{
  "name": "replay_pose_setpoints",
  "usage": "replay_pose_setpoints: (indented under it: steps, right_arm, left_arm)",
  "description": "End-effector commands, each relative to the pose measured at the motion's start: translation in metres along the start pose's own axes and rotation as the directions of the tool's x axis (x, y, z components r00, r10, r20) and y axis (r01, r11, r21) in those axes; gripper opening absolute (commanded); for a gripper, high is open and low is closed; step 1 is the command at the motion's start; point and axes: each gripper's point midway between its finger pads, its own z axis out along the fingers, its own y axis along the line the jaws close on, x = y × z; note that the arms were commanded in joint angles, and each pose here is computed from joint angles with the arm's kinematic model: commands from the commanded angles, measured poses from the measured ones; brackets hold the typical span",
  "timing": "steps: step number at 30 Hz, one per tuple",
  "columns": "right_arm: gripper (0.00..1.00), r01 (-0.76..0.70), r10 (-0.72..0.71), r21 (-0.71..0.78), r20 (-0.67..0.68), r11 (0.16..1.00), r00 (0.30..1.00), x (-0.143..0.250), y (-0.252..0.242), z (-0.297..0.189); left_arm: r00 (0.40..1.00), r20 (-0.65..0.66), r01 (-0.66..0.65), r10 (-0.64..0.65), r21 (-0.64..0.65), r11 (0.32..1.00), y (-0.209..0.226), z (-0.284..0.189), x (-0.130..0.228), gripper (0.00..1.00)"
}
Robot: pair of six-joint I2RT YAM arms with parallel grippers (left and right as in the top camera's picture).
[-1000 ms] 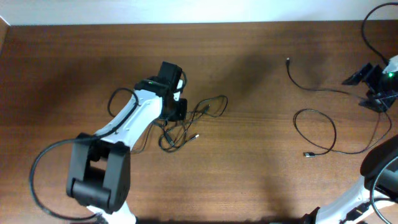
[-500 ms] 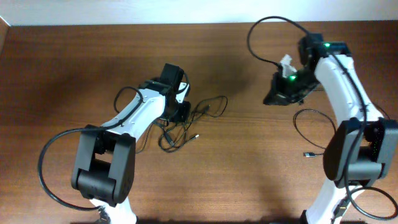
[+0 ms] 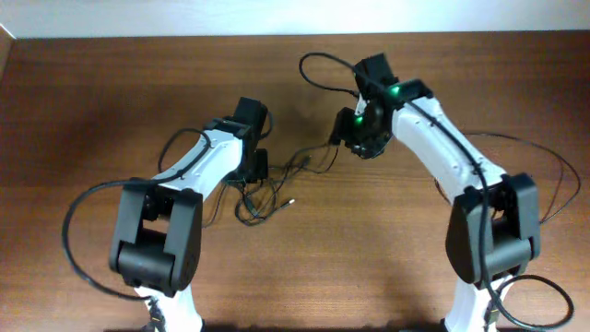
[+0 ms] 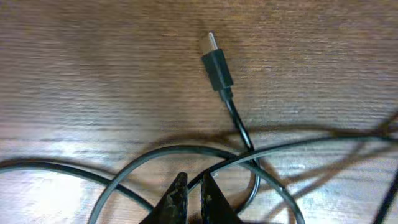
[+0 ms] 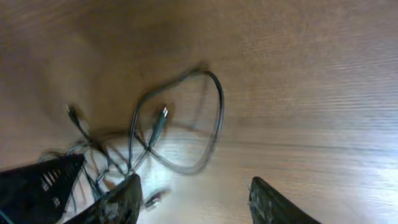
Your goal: Untangle cables
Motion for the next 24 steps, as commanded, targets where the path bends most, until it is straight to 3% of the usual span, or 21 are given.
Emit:
replay_pose_setpoints:
  steps: [1, 5, 7, 9, 10, 11, 14, 15, 16, 17, 18, 19, 24]
  right_arm:
    - [0.56, -0.104, 0.104, 0.015, 0.017, 0.994, 0.994, 0.01, -0.01, 0.036]
    - [0.55, -0.079, 0.082, -0.049, 0.072, 0.996, 0.994, 0.021, -0.013, 0.076]
    - [0.41, -0.066, 0.071, -0.058, 0.079, 0.996, 0.994, 0.029, -0.02, 0.089]
    - [0.2, -0.071, 0.074, -0.043, 0.074, 0.997, 0.994, 0.033, -0.026, 0.092]
    - [0.04, -0.08, 0.08, -0.005, 0.08, 0.997, 0.994, 0.034, -0.034, 0.093]
    - [0.04, -0.088, 0.085, 0.037, 0.081, 0.995, 0.993, 0.036, -0.043, 0.093]
    - [0.04, 0.014, -0.018, 0.115, 0.031, 0.993, 0.999, 0.049, -0.06, 0.093]
    - [0.04, 0.011, -0.014, 0.136, 0.021, 0.991, 1.0, 0.053, -0.066, 0.093]
    - [0.04, 0.008, -0.011, 0.163, 0.02, 0.987, 1.0, 0.055, -0.073, 0.094]
    - [0.04, 0.007, -0.01, 0.174, 0.02, 0.985, 1.0, 0.057, -0.077, 0.095]
    - [0.04, 0.006, -0.009, 0.18, 0.016, 0.984, 1.0, 0.059, -0.079, 0.096]
    - [0.04, 0.004, -0.007, 0.197, 0.016, 0.98, 1.0, 0.061, -0.085, 0.097]
    - [0.04, 0.002, -0.007, 0.235, 0.022, 0.972, 1.0, 0.066, -0.098, 0.1]
  left_arm:
    - [0.999, -0.04, 0.018, -0.017, 0.025, 1.0, -0.005, 0.011, 0.006, 0.12]
    - [0.999, -0.039, 0.019, -0.018, 0.026, 0.999, -0.005, 0.011, 0.005, 0.13]
    - [0.999, -0.04, 0.019, -0.017, 0.03, 0.999, -0.006, 0.011, 0.006, 0.13]
    - [0.999, -0.041, 0.019, -0.017, 0.03, 0.999, -0.006, 0.011, 0.006, 0.1]
    - [0.999, -0.043, 0.018, -0.017, 0.029, 0.999, -0.006, 0.01, 0.006, 0.06]
    - [0.999, -0.048, 0.017, -0.016, 0.027, 0.999, -0.005, 0.008, 0.006, 0.01]
    - [0.997, -0.068, -0.031, 0.032, 0.023, 0.999, -0.005, -0.004, 0.005, 0.0]
    - [0.995, -0.083, -0.048, 0.05, 0.019, 0.999, -0.004, -0.008, 0.007, 0.04]
    - [0.994, -0.091, -0.063, 0.065, 0.018, 0.998, -0.003, -0.009, 0.008, 0.16]
    - [0.993, -0.101, -0.066, 0.067, 0.016, 0.998, -0.002, -0.01, 0.011, 0.35]
    - [0.992, -0.108, -0.066, 0.068, 0.014, 0.998, -0.002, -0.01, 0.012, 0.67]
    - [0.99, -0.122, -0.072, 0.072, 0.011, 0.997, -0.001, -0.01, 0.016, 0.75]
    - [0.987, -0.134, -0.085, 0.087, 0.017, 0.996, -0.001, -0.005, 0.022, 0.64]
